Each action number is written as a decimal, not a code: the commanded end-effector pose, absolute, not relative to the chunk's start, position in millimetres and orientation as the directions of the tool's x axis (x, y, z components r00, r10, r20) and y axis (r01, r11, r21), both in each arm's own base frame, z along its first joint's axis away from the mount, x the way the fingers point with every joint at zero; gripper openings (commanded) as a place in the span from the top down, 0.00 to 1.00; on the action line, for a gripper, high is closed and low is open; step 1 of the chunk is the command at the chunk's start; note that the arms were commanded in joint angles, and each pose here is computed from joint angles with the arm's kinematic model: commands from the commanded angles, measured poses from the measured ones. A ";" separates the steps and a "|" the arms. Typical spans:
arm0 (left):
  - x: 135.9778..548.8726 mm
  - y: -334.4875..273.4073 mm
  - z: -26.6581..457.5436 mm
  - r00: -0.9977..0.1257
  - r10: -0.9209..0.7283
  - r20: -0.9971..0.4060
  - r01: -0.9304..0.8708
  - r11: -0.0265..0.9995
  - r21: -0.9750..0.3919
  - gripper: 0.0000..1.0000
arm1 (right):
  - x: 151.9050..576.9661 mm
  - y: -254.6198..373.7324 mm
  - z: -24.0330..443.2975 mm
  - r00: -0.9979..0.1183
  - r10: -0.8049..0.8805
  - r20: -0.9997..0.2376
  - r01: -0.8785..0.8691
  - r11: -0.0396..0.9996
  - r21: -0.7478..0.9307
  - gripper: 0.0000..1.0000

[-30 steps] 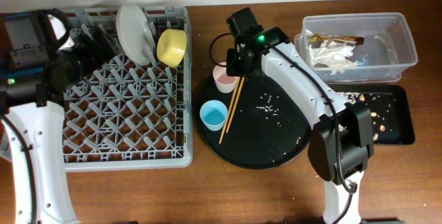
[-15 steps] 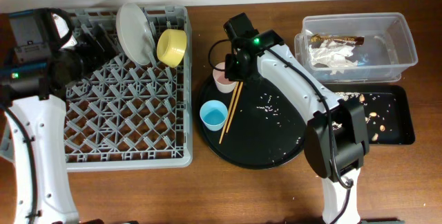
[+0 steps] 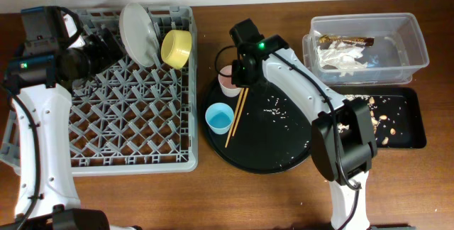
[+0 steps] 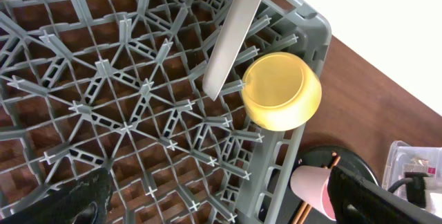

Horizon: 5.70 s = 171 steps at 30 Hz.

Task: Sort waste into correct bins and load items into the dishwasher rack
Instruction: 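Grasp the pink cup with the right gripper and lift it, then hand the pink cup from right gripper to left gripper above the rack, then place the pink cup upside down in the rack with left gripper, then grasp the blue cup with the right gripper and lift it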

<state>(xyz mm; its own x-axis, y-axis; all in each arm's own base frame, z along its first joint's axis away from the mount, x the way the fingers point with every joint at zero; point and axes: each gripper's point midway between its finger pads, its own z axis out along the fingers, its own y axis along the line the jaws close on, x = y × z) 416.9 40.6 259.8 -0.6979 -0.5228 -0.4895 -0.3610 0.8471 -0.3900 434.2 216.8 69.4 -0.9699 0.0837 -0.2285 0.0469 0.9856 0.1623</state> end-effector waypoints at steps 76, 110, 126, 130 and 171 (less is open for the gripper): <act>422.6 -190.2 292.4 -0.896 0.040 -0.442 0.441 -0.022 -0.897 0.39 | 450.8 279.3 258.3 -0.872 -0.041 -0.488 -0.463 0.392 0.795 0.96; 411.8 -71.4 176.6 -0.977 0.073 -0.199 0.081 0.996 -0.035 0.50 | 472.5 146.8 177.0 -0.945 0.160 -0.284 -0.051 0.789 0.613 0.00; 430.3 -83.6 85.1 -0.995 0.095 -0.041 0.096 0.995 -0.026 0.23 | 456.8 172.7 171.1 -0.961 0.101 -0.259 -0.074 0.804 0.590 0.00; 436.2 -84.8 95.3 -0.993 0.094 -0.068 0.096 0.995 -0.028 0.17 | 430.6 178.2 161.8 -0.984 0.053 -0.169 -0.055 0.817 0.574 0.08; 475.7 -56.0 239.6 -0.938 -0.156 -0.310 -0.038 0.934 -0.355 0.16 | 344.0 253.4 62.5 -0.962 -0.262 -0.075 -0.272 0.922 0.275 0.77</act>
